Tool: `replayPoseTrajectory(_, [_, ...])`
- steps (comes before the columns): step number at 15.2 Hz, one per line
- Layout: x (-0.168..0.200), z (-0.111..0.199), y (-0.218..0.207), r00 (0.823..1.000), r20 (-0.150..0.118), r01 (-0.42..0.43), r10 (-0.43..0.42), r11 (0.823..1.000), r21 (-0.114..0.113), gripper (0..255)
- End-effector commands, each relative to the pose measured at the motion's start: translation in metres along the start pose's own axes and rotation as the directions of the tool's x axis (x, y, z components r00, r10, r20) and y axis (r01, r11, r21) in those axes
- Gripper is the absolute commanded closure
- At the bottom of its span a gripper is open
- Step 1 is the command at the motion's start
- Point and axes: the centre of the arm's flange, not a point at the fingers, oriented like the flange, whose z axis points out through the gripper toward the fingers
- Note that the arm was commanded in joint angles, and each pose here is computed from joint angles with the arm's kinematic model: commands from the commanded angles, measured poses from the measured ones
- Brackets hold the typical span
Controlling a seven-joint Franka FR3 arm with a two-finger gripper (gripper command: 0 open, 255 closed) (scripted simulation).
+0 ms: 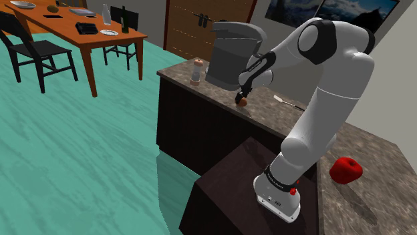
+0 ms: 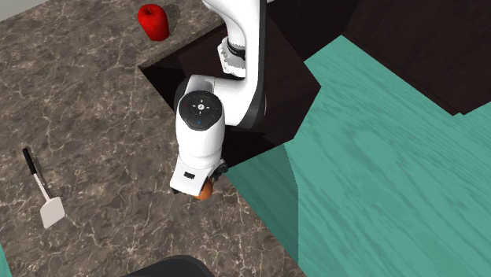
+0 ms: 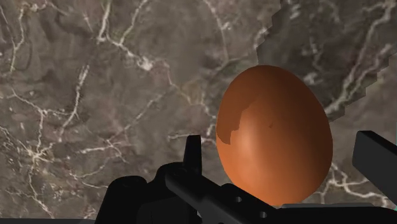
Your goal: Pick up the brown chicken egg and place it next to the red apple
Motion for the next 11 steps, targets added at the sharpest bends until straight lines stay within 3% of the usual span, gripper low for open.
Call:
replayPoseTrajectory(1, [0.0000,0.0000,0.0000,1.000,0.000,0.000,0.000,1.000,0.000,0])
replayPoseTrajectory(2, [0.0000,0.0000,0.0000,1.000,0.000,0.000,0.000,1.000,0.000,255])
replayPoseTrajectory(11, [0.0000,0.0000,0.0000,1.000,0.000,0.000,0.000,1.000,0.000,255])
